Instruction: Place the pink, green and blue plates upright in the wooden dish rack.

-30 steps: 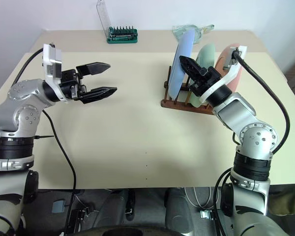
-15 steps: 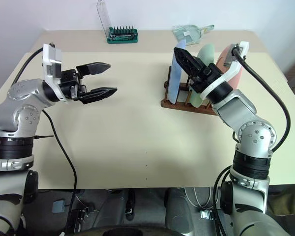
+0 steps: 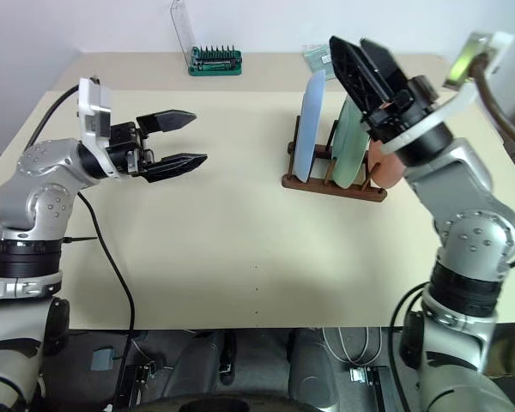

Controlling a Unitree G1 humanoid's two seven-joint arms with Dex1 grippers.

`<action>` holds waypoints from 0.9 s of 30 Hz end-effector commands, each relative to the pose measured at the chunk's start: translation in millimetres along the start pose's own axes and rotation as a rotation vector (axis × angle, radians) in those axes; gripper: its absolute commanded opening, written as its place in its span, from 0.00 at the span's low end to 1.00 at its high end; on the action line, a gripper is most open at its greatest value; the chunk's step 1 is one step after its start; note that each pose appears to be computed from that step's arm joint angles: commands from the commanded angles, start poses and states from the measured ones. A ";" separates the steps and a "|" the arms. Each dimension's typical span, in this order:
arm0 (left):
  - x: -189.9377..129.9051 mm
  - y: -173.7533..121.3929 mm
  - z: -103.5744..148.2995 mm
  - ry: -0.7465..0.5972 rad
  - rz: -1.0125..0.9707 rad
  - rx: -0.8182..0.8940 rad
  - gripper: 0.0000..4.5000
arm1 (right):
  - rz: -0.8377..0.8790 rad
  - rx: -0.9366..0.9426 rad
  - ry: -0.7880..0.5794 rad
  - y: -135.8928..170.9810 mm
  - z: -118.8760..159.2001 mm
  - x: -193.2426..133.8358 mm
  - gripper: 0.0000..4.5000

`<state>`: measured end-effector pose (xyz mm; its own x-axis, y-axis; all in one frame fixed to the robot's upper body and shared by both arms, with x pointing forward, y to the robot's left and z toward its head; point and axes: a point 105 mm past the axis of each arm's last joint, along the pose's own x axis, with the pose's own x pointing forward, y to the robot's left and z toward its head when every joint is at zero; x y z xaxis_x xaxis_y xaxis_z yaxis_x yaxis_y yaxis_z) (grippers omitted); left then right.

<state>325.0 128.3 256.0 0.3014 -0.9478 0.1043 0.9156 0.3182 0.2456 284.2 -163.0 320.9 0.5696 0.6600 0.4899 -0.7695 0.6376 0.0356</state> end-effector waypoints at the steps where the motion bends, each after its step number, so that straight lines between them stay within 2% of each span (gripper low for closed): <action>1: -2.9 -2.7 8.2 -0.010 -0.002 0.043 1.00 | 0.129 -0.097 0.020 17.2 8.9 -17.8 0.99; 6: -5.2 -11.1 -2.7 0.030 -0.014 0.028 1.00 | 0.371 0.065 0.260 42.2 -15.2 -42.8 0.99; 12: -12.2 -25.4 -21.6 0.098 -0.023 0.007 1.00 | 0.457 0.021 0.468 39.4 -34.6 -65.6 0.99; 20: -12.4 -26.6 -31.8 0.108 -0.005 0.000 1.00 | 0.444 0.005 0.550 36.2 -46.4 -77.9 0.99; 27: -13.8 -26.1 -28.7 0.084 0.042 0.019 1.00 | 0.478 -0.029 0.516 34.5 -40.9 -59.4 0.99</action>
